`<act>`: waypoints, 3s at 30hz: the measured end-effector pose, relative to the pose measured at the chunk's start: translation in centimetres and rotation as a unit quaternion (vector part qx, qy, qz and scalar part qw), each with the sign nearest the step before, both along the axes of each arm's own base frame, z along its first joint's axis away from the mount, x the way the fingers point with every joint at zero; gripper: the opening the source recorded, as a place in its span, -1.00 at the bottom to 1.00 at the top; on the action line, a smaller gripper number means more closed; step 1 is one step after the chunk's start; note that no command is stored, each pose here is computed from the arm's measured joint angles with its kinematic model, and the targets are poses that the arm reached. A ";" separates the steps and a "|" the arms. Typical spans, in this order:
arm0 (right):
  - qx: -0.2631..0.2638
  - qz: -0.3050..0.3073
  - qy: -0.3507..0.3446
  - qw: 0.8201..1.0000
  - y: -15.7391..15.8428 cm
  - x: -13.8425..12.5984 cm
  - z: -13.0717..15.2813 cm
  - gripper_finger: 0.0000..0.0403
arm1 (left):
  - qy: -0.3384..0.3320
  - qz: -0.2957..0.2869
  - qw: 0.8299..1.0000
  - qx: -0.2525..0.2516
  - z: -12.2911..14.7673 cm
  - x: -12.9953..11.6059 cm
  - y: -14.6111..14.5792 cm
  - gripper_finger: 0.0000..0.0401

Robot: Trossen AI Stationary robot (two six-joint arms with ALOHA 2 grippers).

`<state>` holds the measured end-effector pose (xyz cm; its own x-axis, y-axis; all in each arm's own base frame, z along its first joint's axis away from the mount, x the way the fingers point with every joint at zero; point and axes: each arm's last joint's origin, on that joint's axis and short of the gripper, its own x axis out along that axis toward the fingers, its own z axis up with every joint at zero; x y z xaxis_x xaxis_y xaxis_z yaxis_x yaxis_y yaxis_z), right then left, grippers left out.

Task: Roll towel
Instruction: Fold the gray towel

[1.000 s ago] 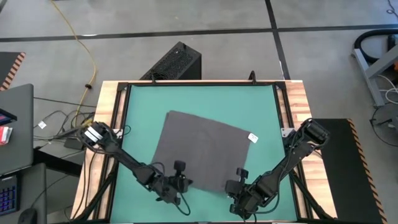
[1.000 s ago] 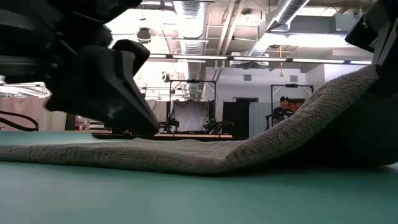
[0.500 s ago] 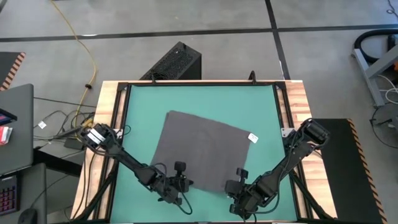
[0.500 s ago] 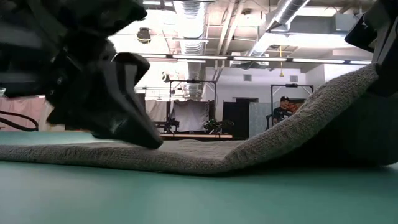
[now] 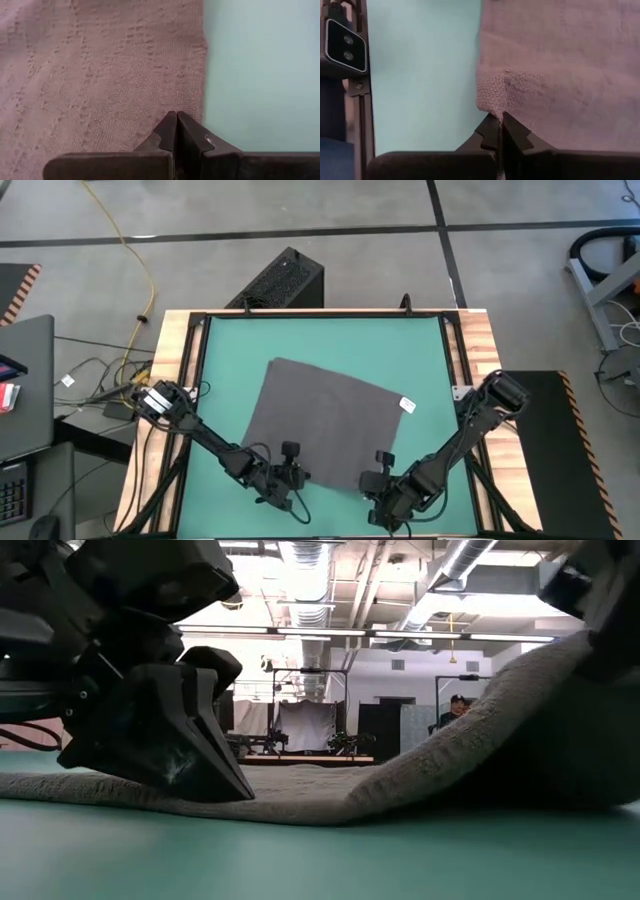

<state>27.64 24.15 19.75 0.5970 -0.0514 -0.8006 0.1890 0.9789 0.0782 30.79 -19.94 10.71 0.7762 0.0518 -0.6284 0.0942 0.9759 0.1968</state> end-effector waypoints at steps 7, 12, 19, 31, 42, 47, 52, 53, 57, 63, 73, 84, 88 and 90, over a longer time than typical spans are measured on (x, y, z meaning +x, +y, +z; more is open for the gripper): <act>-0.042 0.057 -0.029 0.997 -2.1 3.6 2.9 -0.91 | 0.008 -0.001 1.000 0.001 -0.3 0.0 0.1 -1.00; -0.088 0.086 -0.043 0.992 -4.3 5.8 4.3 -0.91 | 0.018 -0.003 1.000 0.003 -0.4 -0.2 0.0 -1.00; -0.099 0.098 -0.080 0.987 -8.1 8.8 5.2 -0.92 | 0.029 -0.005 1.000 0.008 -0.6 -0.3 0.1 -1.00; -0.085 0.183 -0.151 0.968 -10.9 11.8 5.6 -0.92 | 0.029 -0.018 0.999 0.035 -0.6 -0.4 0.2 -1.00; -0.088 0.214 -0.163 0.959 -12.1 14.0 3.3 -0.92 | 0.029 -0.041 0.997 0.064 -0.6 -0.4 0.1 -1.00; -0.086 0.221 -0.167 0.957 -12.2 13.8 3.7 -0.92 | 0.015 -0.031 0.997 0.075 1.2 -0.9 0.2 -1.00; -0.086 0.232 -0.156 0.956 -11.8 13.6 3.5 -0.92 | 0.014 -0.013 0.999 0.048 3.5 -1.9 0.2 -1.00; -0.086 0.233 -0.153 0.957 -11.8 13.6 3.5 -0.92 | 0.017 -0.012 0.999 0.048 3.7 -2.2 0.2 -1.00; -0.086 0.236 -0.142 0.957 -11.7 13.4 3.3 -0.92 | 0.047 0.032 0.995 0.082 4.1 -4.0 0.4 -1.00; -0.086 0.236 -0.138 0.958 -11.7 13.3 3.2 -0.92 | 0.097 0.078 0.985 0.119 3.2 -6.4 0.5 -1.00; -0.084 0.234 -0.137 0.959 -11.7 13.3 3.2 -0.92 | 0.124 0.100 0.982 0.099 2.6 -8.1 -0.2 -1.00; -0.088 0.241 -0.186 0.948 -11.5 13.9 4.0 -0.92 | 0.120 0.098 0.981 0.119 0.0 -7.1 -0.6 -1.00; -0.087 0.246 -0.202 0.944 -11.8 14.2 4.0 -0.92 | 0.122 0.095 0.981 0.118 0.1 -7.1 -0.6 -1.00; -0.085 0.249 -0.208 0.942 -12.1 14.4 4.0 -0.92 | 0.122 0.095 0.981 0.118 0.1 -7.1 -0.6 -1.00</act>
